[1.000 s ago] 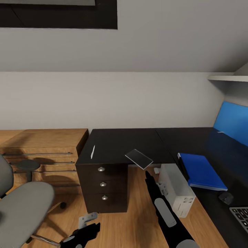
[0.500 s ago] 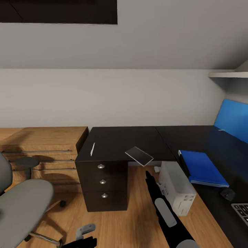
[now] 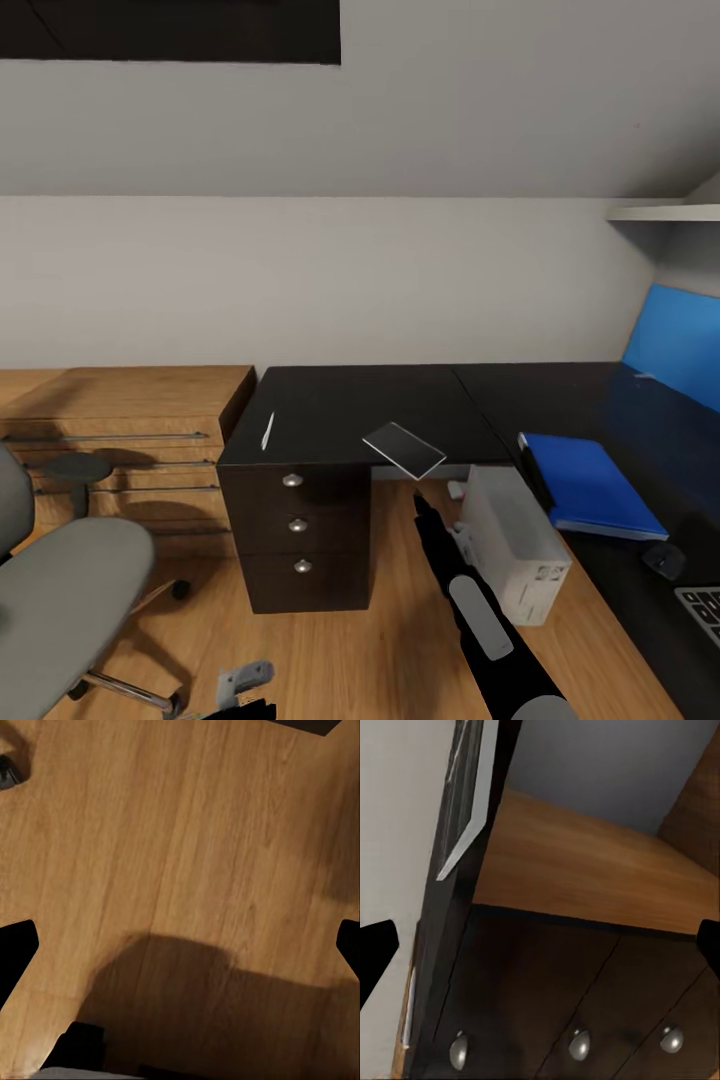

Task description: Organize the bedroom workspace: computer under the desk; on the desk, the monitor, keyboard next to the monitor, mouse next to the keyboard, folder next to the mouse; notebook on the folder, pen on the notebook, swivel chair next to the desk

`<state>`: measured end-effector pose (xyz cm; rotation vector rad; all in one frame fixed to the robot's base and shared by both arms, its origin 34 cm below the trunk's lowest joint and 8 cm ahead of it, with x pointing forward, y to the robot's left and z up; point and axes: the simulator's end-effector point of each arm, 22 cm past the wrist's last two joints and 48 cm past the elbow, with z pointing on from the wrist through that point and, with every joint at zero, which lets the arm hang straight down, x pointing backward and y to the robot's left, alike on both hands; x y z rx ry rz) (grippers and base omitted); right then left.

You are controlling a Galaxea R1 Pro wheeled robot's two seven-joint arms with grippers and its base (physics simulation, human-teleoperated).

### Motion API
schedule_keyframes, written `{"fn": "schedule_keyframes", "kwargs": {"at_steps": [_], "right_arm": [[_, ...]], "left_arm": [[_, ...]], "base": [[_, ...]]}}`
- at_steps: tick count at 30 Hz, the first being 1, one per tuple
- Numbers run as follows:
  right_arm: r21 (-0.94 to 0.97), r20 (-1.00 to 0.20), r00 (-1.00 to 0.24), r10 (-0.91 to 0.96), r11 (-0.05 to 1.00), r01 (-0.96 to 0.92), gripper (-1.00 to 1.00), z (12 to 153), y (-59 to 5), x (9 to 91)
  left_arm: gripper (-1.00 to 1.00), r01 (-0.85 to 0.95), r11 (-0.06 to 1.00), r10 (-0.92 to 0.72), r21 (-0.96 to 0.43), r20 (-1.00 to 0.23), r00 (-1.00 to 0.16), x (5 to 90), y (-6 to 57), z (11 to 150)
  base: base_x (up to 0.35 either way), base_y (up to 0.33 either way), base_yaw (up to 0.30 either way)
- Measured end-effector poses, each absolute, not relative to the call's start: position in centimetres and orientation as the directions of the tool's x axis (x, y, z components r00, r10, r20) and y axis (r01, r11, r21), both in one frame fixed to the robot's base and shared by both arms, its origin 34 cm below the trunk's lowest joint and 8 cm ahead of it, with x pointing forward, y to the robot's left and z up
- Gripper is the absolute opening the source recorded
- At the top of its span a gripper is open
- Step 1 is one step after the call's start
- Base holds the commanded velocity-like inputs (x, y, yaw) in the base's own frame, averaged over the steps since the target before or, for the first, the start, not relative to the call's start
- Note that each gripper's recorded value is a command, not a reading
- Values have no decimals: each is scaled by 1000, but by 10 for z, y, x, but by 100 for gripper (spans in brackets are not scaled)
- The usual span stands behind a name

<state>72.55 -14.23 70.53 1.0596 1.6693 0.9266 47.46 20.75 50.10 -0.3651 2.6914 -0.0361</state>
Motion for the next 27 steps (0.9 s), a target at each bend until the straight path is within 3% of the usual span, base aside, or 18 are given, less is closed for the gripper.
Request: {"fn": "schedule_keyframes", "kwargs": {"at_steps": [7,27], "right_arm": [[924,-300,-206,932,337,182,100,717,-138,728],[924,-300,-204,932,337,179,100,717,-139,728]], "left_arm": [[100,-274,957,-287,-98,-469,-835,486,208,505],[100,-261,960,-275,-97,-476,-835,485,203,505]], "base": [[178,0,0],[121,0,0]]}}
